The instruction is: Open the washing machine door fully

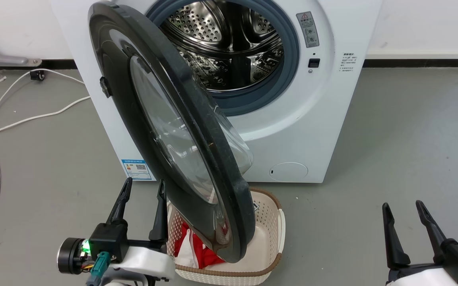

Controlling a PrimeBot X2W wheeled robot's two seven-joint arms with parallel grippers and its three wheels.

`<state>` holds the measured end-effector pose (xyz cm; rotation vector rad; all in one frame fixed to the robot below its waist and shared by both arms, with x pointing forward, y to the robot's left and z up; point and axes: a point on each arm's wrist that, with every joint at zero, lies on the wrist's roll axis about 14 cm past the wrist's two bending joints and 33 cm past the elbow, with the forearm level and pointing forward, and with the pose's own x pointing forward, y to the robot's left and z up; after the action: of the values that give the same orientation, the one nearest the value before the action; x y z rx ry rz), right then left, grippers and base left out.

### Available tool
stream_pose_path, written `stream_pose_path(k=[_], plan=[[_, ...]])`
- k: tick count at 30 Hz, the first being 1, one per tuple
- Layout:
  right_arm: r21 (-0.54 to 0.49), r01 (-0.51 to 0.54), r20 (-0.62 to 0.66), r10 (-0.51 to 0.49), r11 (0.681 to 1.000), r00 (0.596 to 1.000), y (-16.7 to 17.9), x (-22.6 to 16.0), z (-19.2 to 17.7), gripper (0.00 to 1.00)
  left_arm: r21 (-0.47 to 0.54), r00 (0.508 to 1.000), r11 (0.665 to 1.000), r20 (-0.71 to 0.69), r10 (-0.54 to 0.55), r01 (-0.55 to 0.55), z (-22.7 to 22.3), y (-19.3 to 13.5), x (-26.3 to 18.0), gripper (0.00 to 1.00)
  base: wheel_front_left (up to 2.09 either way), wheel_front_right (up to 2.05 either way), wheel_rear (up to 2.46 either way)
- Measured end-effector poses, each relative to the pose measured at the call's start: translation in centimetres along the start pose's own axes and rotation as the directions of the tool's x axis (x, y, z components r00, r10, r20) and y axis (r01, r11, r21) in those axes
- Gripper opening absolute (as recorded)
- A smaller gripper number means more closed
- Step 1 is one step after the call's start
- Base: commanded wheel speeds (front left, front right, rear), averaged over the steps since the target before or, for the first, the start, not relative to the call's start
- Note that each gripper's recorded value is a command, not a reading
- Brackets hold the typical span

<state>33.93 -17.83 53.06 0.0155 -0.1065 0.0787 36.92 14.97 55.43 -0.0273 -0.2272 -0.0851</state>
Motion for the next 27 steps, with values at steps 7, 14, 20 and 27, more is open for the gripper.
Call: stream_pose_path(k=[7, 14, 20, 27], plan=[[0.005, 0.009, 0.004, -0.01, 1.0, 1.0, -0.3, 0.1, 0.0, 1.0, -0.001, 1.0, 1.0, -0.005, -0.005, 0.005, -0.2, -0.1, 0.0, 1.0, 0.0, 0.0, 0.0], [0.006, 0.012, 0.008, -0.012, 1.0, 1.0, -0.4, 0.1, 0.1, 1.0, -0.015, 1.0, 1.0, -0.017, -0.006, 0.006, -0.6, -0.1, -0.1, 0.0, 0.0, 0.0, 0.0], [0.011, 0.012, 0.005, -0.012, 1.0, 1.0, -0.4, 0.2, 0.2, 1.0, -0.038, 1.0, 0.999, -0.007, 0.009, -0.009, -0.2, 0.1, 0.0, 0.0, 0.0, 0.0, 0.0], [0.019, 0.009, 0.002, -0.009, 1.0, 1.0, -0.3, 0.4, 0.2, 1.0, -0.027, 0.981, 0.999, 0.189, 0.048, -0.044, 6.0, 1.2, 1.7, 0.0, 0.0, 0.0, 0.0]])
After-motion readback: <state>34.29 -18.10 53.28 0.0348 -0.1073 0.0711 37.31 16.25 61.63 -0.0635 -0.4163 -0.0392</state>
